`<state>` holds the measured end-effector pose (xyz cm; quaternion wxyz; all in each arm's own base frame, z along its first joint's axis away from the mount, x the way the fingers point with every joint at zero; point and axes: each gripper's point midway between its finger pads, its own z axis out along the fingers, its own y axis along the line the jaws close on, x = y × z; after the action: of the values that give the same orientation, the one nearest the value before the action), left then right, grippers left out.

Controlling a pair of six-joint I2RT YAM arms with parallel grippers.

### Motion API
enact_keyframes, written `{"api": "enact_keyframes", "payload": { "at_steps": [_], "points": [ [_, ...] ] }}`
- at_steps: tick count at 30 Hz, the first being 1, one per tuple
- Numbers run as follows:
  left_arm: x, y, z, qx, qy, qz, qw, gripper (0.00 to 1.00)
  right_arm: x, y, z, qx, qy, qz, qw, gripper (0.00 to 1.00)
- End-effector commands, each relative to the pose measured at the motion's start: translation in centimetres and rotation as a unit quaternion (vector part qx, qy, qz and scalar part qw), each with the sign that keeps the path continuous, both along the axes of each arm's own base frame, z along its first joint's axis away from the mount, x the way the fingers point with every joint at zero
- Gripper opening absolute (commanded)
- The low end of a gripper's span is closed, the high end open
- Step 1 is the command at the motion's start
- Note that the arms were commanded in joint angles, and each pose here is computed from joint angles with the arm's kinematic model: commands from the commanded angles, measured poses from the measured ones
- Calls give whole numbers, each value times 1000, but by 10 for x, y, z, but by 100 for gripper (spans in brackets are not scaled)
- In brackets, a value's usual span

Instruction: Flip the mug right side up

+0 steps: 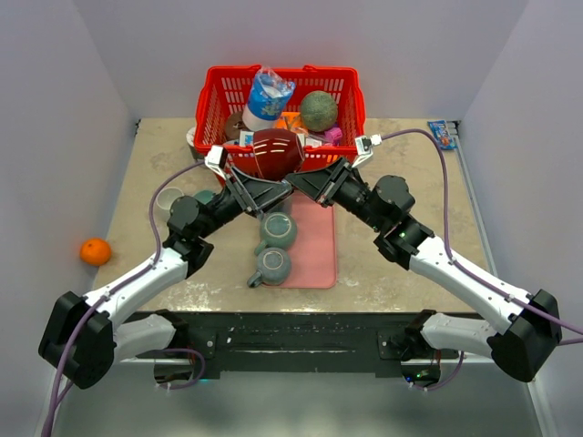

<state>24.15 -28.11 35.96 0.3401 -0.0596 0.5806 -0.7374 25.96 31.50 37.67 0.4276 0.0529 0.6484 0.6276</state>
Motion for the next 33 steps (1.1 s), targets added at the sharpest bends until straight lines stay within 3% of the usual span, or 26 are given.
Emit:
{"api": "enact_keyframes", "payload": {
  "at_steps": [1, 8, 10, 11, 20, 24, 25, 28, 33],
  "points": [
    [-1, 7, 22, -24, -33, 20, 999, 49, -20, -10, 71, 89, -86, 12, 992, 0],
    [0, 3, 24, -19, -36, 12, 999, 21, -21, -7, 64, 82, -80, 19, 993, 0],
    [0, 4, 26, -16, -41, 15, 999, 3, -21, -5, 60, 77, -74, 20, 994, 0],
    [1, 3, 25, -13, -39, 17, 999, 0, -22, -5, 60, 76, -75, 22, 994, 0],
    [2, 7, 30, 16, -69, 44, 997, 0, -25, -4, 49, 63, -70, 29, 995, 0],
    [2, 9, 28, 26, -72, 52, 996, 0, -24, -6, 49, 63, -72, 24, 995, 50],
    [2, 9, 27, 28, -71, 53, 996, 0, -24, -7, 48, 60, -70, 21, 996, 58],
    [2, 10, 25, 37, -70, 57, 995, 0, -23, -8, 45, 51, -68, 16, 996, 75],
    [6, 13, 19, 65, -64, 76, 993, 0, -12, -13, 33, 14, -52, -17, 998, 89]
  ]
}}
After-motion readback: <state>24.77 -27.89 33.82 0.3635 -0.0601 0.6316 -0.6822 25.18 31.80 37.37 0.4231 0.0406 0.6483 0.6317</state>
